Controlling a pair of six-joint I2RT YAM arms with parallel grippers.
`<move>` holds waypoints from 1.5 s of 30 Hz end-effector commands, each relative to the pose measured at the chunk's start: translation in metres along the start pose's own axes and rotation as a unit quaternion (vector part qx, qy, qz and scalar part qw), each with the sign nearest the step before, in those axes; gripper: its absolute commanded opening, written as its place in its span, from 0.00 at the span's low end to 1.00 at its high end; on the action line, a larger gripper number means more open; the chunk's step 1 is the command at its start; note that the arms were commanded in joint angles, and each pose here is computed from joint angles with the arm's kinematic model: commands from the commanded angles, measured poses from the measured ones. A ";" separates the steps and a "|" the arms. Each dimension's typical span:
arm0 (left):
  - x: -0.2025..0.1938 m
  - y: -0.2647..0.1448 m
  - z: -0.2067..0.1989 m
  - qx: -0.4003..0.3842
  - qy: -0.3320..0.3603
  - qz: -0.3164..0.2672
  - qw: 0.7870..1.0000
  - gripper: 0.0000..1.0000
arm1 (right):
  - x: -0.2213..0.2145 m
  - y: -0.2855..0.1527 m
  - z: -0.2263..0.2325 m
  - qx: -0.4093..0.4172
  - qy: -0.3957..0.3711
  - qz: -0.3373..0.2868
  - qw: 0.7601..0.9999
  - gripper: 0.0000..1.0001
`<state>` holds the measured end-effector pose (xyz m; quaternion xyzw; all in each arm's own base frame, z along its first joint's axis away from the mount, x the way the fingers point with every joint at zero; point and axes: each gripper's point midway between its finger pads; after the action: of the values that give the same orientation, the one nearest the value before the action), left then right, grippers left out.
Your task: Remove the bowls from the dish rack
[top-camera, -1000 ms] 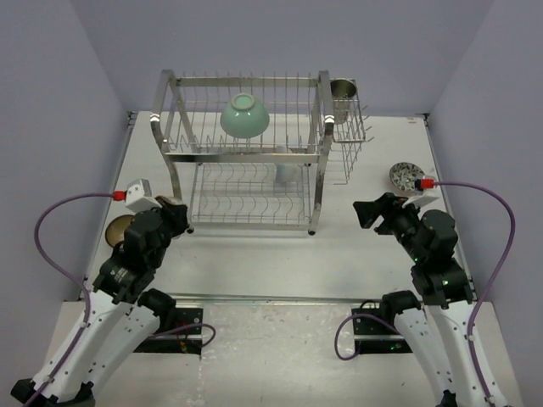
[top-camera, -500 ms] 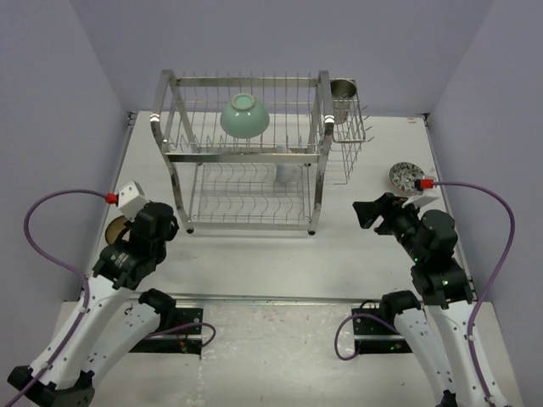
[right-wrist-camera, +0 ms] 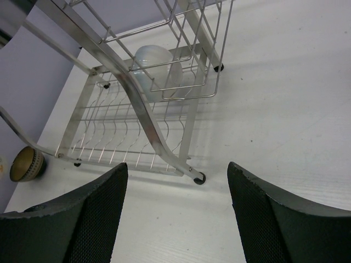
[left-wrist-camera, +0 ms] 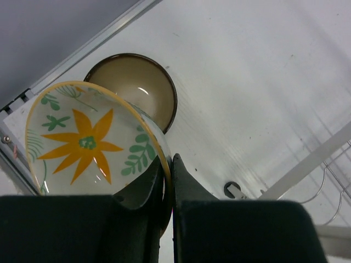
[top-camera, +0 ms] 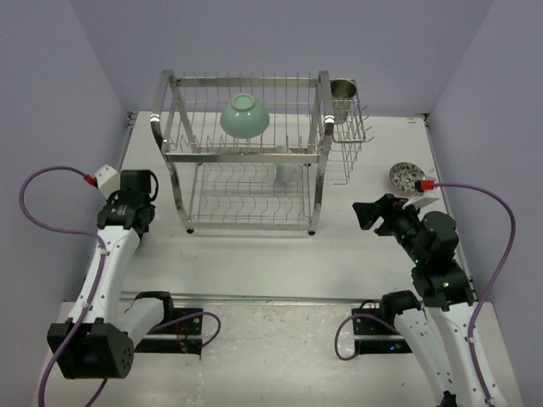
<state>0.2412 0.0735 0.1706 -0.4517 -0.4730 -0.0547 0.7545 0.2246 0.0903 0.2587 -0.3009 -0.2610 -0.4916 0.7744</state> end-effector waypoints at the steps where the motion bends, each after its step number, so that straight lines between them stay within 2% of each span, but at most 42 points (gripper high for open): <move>1: 0.024 0.021 -0.011 -0.038 0.001 -0.019 0.999 0.00 | 0.007 -0.005 0.014 0.027 -0.010 -0.006 1.000 0.74; 13: -0.003 0.079 -0.018 -0.014 0.045 0.061 0.997 0.00 | 0.008 -0.005 0.012 0.024 -0.011 -0.013 1.000 0.74; 26: -0.015 0.090 0.001 0.033 0.041 0.093 0.994 0.00 | 0.008 -0.006 0.013 0.025 -0.010 -0.014 1.000 0.74; 29: -0.019 0.094 0.000 0.029 0.042 0.101 0.994 0.11 | 0.008 -0.006 0.013 0.026 -0.011 -0.014 1.000 0.74; 30: -0.021 0.097 -0.001 0.028 0.042 0.106 0.993 0.19 | 0.008 -0.006 0.012 0.025 -0.010 -0.015 1.000 0.74; 36: -0.023 0.102 -0.001 0.026 0.034 0.112 0.993 0.39 | 0.008 -0.007 0.014 0.028 -0.011 -0.015 0.999 0.74; 40: -0.014 0.098 0.002 0.030 0.023 0.098 0.994 0.43 | 0.008 -0.007 0.014 0.029 -0.011 -0.015 0.999 0.74; 45: 0.028 0.065 0.004 0.001 -0.022 0.030 0.999 0.46 | 0.008 -0.006 0.014 0.030 -0.012 -0.014 0.999 0.74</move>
<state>0.2727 0.1194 0.0969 -0.4823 -0.4003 0.0226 0.7788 0.2215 0.0903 0.2633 -0.2935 -0.2684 -0.4940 0.7732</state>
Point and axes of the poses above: each gripper's point midway between its finger pads, its own y axis out along the fingers, its own z axis along the line the jaws close on, x = y × z, and after that the axes turned 15 degrees about y, right-handed
